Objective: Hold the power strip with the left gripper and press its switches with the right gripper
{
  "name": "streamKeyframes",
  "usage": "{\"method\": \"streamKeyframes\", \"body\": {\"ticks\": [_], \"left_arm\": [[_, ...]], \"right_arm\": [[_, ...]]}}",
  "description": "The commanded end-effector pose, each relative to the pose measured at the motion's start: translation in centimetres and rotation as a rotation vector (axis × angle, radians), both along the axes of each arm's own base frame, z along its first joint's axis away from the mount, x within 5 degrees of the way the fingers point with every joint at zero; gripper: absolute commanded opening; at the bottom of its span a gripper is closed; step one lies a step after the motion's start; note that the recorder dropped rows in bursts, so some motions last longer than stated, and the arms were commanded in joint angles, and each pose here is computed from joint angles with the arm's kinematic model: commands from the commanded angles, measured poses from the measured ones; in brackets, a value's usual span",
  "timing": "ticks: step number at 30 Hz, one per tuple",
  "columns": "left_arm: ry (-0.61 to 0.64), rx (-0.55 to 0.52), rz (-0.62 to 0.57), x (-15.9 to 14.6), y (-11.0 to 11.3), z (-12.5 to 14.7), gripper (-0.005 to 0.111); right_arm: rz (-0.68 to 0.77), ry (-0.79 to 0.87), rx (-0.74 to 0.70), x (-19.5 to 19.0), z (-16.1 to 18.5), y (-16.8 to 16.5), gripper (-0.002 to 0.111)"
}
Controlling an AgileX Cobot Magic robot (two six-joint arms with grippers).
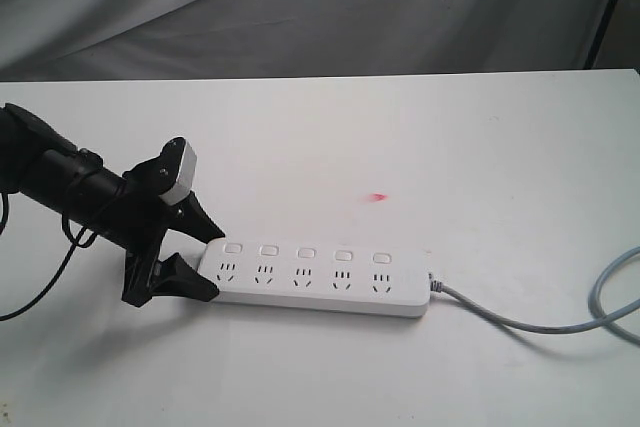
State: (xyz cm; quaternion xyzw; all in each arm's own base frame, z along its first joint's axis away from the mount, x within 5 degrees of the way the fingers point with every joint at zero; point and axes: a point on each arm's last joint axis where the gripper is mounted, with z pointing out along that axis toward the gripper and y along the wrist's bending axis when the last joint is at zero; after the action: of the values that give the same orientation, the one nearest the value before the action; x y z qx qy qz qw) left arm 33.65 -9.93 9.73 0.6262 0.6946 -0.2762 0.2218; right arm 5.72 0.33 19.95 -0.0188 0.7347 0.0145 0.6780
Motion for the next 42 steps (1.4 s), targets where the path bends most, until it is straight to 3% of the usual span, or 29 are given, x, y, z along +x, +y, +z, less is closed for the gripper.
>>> {"method": "streamKeyframes", "body": {"ticks": [1,23,42], "left_arm": [[-0.004,0.055,-0.005,0.0,0.2,-1.3,0.056],[-0.004,0.055,-0.005,0.0,0.2,-1.3,0.056],[-0.004,0.055,-0.005,0.0,0.2,-1.3,0.056]], "right_arm": [[-0.022,-0.01,0.015,-0.1,-0.1,-0.2,0.0],[-0.034,0.165,-0.038,-0.3,-1.6,-0.3,0.0],[-0.034,0.165,-0.033,-0.3,-1.6,-0.3,0.0]]}}
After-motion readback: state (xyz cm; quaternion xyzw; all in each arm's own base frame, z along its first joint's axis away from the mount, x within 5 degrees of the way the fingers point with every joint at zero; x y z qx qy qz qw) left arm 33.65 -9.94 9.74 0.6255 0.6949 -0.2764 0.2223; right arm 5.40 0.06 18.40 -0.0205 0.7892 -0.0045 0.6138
